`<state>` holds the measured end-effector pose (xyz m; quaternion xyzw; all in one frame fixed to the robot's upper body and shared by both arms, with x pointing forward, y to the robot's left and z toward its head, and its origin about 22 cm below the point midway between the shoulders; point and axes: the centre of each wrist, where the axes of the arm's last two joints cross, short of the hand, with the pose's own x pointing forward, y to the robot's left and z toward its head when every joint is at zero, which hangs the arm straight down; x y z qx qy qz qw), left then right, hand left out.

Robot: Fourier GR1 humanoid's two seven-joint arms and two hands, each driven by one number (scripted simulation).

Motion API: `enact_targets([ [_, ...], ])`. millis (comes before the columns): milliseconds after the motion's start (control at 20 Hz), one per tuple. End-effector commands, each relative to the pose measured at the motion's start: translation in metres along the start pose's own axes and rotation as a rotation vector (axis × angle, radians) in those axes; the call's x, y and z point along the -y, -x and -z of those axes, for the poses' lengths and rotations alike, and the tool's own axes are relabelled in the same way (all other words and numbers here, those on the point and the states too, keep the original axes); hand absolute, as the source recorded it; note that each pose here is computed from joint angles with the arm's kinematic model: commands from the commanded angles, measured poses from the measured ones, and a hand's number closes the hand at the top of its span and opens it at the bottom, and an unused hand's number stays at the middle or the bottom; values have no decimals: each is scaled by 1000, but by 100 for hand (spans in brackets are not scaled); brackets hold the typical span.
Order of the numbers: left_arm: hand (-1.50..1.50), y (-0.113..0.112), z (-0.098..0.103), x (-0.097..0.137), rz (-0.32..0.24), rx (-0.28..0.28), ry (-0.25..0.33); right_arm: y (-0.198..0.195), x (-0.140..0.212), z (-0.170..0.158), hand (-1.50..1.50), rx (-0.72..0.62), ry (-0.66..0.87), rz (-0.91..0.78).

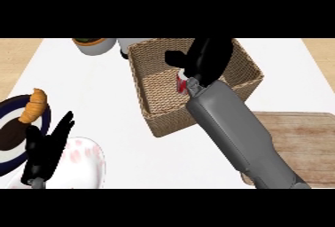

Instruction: Pick the can from the cutting board and place it in the basket

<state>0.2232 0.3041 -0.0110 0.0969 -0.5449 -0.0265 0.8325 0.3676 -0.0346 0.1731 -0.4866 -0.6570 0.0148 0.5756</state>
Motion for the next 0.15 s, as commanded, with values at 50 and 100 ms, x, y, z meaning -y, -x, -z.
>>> enact_targets([
  [50,0,54,-21,5,-41,-189,2,8,22,2,-150,-213,64,82],
  [100,0,50,-18,4,-46,-172,-5,12,27,-3,-150,-228,52,89],
])
